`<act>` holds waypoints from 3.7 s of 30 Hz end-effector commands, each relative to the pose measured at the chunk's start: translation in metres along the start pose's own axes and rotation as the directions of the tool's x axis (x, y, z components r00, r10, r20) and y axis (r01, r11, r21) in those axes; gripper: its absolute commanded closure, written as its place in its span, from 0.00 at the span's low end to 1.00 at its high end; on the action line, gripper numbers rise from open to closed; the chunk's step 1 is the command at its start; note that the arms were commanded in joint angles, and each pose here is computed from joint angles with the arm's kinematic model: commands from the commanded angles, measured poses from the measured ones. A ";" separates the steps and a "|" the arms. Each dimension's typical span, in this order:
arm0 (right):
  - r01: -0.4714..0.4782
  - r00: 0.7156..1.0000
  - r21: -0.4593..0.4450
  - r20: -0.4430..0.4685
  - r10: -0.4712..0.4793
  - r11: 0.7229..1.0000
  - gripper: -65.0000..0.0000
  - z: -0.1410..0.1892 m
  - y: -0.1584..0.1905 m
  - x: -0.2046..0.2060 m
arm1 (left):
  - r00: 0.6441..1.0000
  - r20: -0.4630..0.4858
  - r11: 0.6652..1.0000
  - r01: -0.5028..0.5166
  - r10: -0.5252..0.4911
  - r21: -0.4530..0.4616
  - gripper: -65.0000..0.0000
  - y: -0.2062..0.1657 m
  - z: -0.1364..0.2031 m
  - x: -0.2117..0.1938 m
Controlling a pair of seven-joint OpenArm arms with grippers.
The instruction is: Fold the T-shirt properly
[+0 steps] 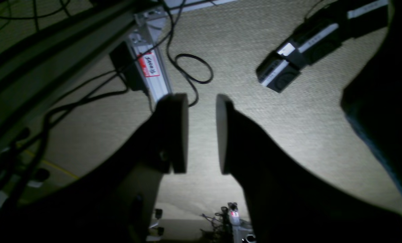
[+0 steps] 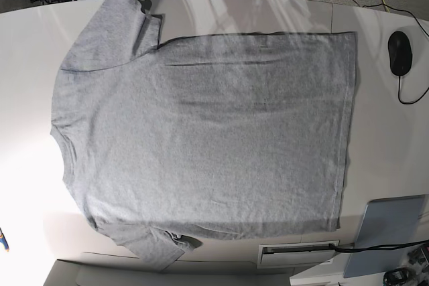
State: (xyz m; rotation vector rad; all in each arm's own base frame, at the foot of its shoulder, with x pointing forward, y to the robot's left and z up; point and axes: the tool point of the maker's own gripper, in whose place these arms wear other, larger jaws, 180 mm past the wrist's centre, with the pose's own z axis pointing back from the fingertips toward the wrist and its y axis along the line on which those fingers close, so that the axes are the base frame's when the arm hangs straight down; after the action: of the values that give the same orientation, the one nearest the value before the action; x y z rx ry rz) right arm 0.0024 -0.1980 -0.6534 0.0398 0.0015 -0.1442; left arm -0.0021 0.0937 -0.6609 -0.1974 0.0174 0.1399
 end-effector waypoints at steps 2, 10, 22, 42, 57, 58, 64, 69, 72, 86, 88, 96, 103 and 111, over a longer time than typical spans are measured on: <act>-0.006 1.000 -0.019 0.001 0.006 1.000 0.76 0.002 -0.012 0.002 | 1.000 -0.003 1.000 0.003 -0.003 -0.003 0.60 0.001 0.000 -0.001; -0.009 1.000 -0.047 0.006 0.010 0.999 0.76 0.006 -0.031 0.005 | 1.000 -0.003 1.000 0.002 -0.002 -0.003 0.60 0.001 0.000 -0.001; -0.010 1.000 -0.052 0.007 0.011 0.999 0.76 0.006 -0.034 0.005 | 1.000 0.002 1.000 0.003 -0.003 -0.003 0.60 0.001 0.000 0.000; -0.010 1.000 -0.052 -0.006 0.010 0.999 0.76 0.007 -0.034 0.003 | 1.000 0.003 1.000 0.003 -0.003 -0.003 0.60 0.001 0.000 0.001; -0.038 0.999 -0.009 0.003 0.038 0.999 0.76 0.017 -0.041 -0.022 | 0.993 0.110 0.999 0.034 -0.035 0.018 0.60 0.013 0.016 -0.004; -0.044 0.999 -0.012 0.010 0.044 0.999 0.76 0.019 -0.044 -0.023 | 0.993 0.114 0.999 0.035 -0.038 0.022 0.60 0.015 0.018 -0.007; -0.090 0.994 -0.012 0.057 0.090 0.996 0.76 0.043 -0.061 -0.040 | 0.992 0.110 0.997 0.063 -0.067 0.040 0.60 0.027 0.034 -0.026; -0.114 0.989 0.023 0.101 0.111 0.993 0.76 0.076 -0.066 -0.052 | 0.987 0.134 0.995 0.099 -0.094 -0.031 0.60 0.030 0.062 -0.039; -0.151 0.979 0.031 0.141 0.145 0.988 0.76 0.102 -0.072 -0.054 | 0.980 0.170 0.992 0.118 -0.108 -0.049 0.60 0.036 0.087 -0.042; -0.592 0.759 -0.139 0.236 0.607 0.794 0.76 0.260 -0.092 0.008 | 0.671 0.331 0.748 0.605 -0.664 0.275 0.60 0.043 0.254 0.024; -0.637 0.702 -0.189 0.257 0.664 0.747 0.76 0.280 -0.087 0.029 | 0.580 0.352 0.677 0.654 -0.735 0.336 0.60 0.033 0.274 0.046; -0.682 0.513 -0.406 0.327 0.794 0.608 0.76 0.340 -0.070 0.104 | 0.337 0.388 0.499 0.725 -0.858 0.474 0.60 0.010 0.306 0.113; -0.635 0.536 -0.491 0.275 0.798 0.596 0.75 0.349 -0.085 0.134 | 0.288 0.369 0.437 0.790 -0.884 0.430 0.52 0.013 0.282 0.143; -0.633 0.538 -0.497 0.269 0.799 0.593 0.68 0.350 -0.085 0.139 | 0.303 0.270 0.399 0.790 -0.914 0.464 0.47 0.051 0.262 0.156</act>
State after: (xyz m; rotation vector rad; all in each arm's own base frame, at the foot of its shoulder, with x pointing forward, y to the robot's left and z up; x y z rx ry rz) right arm 0.1227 -0.3160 -0.3146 -0.3446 -0.4640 0.7144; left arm 0.1483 0.2065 -0.4190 0.0846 -0.6336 -0.9321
